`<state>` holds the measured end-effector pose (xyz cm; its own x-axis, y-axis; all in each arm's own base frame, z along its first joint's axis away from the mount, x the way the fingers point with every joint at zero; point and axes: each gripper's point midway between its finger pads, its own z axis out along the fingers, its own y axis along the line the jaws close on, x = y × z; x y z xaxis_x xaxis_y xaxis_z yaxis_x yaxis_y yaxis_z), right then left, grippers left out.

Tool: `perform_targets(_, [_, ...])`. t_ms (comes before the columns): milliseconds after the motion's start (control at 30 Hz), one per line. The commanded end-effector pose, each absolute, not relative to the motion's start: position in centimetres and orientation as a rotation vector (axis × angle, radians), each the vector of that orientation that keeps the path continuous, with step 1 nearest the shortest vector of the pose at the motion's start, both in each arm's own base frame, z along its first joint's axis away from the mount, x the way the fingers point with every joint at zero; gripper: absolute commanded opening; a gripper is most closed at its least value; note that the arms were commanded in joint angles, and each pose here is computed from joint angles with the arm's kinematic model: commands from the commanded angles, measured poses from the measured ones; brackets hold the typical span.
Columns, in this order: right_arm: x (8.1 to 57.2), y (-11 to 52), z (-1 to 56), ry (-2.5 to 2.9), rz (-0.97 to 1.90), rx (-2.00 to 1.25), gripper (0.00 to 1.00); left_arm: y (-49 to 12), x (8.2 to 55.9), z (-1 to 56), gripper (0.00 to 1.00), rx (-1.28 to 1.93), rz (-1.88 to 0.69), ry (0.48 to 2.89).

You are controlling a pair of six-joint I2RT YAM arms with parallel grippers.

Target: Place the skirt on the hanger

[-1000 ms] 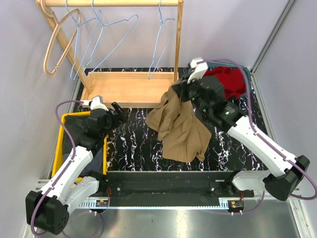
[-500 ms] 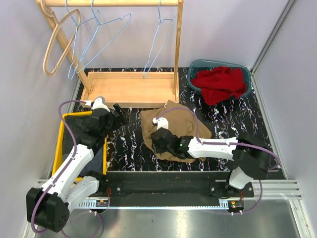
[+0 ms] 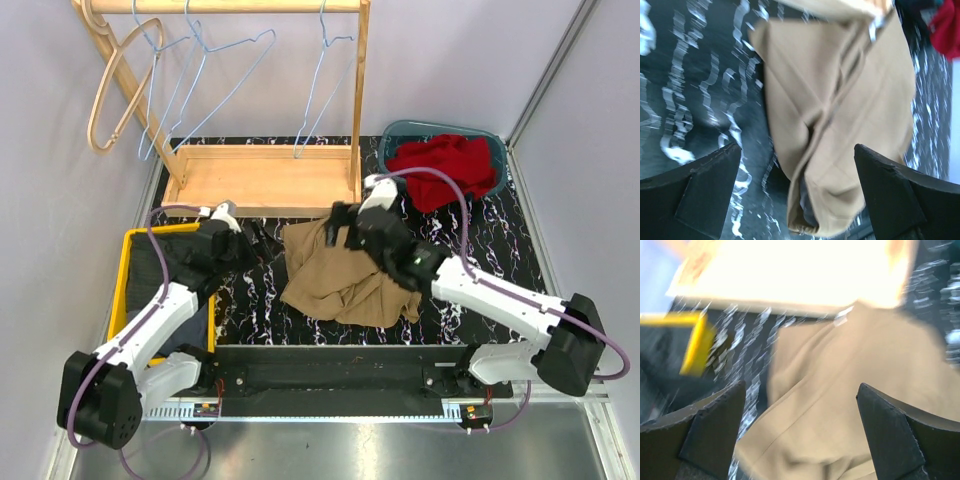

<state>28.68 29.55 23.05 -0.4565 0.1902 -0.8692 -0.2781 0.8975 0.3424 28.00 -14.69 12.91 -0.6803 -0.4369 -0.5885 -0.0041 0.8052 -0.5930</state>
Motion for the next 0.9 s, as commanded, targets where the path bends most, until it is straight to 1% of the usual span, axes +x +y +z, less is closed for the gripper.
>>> perform_targets(0, [31.3, 25.8, 21.0, 2.071, 0.432, -0.046, 1.0, -18.0, 26.5, 13.5, 0.99, -0.2, -0.916, 2.238])
perform_targets(33, [32.3, 24.9, 20.9, 2.079, 0.406, -0.026, 1.0, -18.2, 26.0, 12.9, 0.99, -0.201, -0.918, 2.267])
perform_targets(167, [35.6, 24.5, 19.3, 2.122, 0.297, -0.094, 1.0, -18.1, 24.2, 10.2, 0.99, -0.237, -0.875, 2.37])
perform_targets(333, [39.2, 25.5, 17.7, 2.158, 0.271, -0.207, 1.0, -18.0, 21.4, 7.6, 0.99, -0.26, -0.868, 2.456])
perform_targets(467, [42.2, 26.6, 16.1, 2.178, 0.228, -0.263, 1.0, -18.5, 19.9, 6.9, 0.99, -0.269, -0.902, 2.482])
perform_targets(633, [44.4, 28.0, 13.8, 2.22, 0.236, -0.349, 1.0, -18.8, 18.9, 6.3, 0.99, -0.253, -0.919, 2.496])
perform_targets(733, [44.4, 28.6, 11.7, 2.275, 0.244, -0.399, 0.99, -19.4, 18.6, 6.4, 0.99, -0.224, -0.958, 2.481])
perform_targets(767, [44.1, 28.6, 11.0, 2.299, 0.246, -0.413, 0.98, -19.6, 18.7, 6.5, 0.99, -0.214, -0.97, 2.469])
perform_targets(833, [43.8, 28.2, 9.8, 2.332, 0.235, -0.408, 0.91, -20.0, 18.3, 6.3, 0.97, -0.192, -0.996, 2.479])
perform_targets(867, [43.5, 27.9, 9.5, 2.348, 0.224, -0.402, 0.85, -20.4, 18.5, 6.5, 0.94, -0.179, -1.021, 2.46])
